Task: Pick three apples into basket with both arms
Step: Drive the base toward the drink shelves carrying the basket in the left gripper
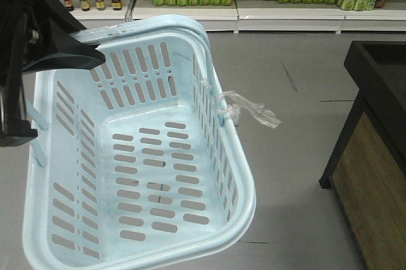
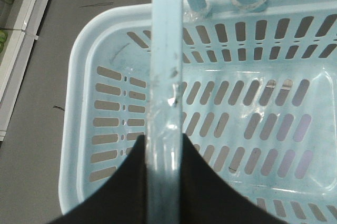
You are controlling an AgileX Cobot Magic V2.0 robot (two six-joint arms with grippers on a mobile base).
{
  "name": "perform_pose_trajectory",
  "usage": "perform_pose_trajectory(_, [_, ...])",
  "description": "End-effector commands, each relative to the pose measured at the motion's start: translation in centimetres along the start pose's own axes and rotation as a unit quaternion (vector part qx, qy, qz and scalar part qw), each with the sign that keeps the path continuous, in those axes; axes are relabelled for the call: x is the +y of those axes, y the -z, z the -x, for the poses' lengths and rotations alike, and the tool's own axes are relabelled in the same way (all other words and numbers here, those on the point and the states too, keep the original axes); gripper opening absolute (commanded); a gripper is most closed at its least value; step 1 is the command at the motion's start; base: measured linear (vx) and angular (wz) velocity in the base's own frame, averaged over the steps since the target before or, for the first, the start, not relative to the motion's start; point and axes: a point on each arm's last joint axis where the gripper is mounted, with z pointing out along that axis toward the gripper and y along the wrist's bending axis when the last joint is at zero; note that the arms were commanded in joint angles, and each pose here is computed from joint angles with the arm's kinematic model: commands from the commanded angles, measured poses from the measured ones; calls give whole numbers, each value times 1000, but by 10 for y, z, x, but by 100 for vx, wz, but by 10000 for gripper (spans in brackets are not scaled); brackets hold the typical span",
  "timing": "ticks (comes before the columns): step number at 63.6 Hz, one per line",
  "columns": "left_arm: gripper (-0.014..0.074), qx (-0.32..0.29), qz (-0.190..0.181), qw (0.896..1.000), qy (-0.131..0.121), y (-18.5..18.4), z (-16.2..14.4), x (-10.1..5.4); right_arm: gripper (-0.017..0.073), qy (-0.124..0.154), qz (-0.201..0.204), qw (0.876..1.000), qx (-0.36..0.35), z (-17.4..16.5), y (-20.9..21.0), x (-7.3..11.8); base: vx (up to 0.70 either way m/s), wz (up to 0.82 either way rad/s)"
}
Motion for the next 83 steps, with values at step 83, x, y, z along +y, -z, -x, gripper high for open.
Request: perform_pose_trajectory(83, [-8, -43, 31, 999, 6, 19, 5, 4, -9, 6, 1, 999, -35, 2, 0, 0, 12, 1])
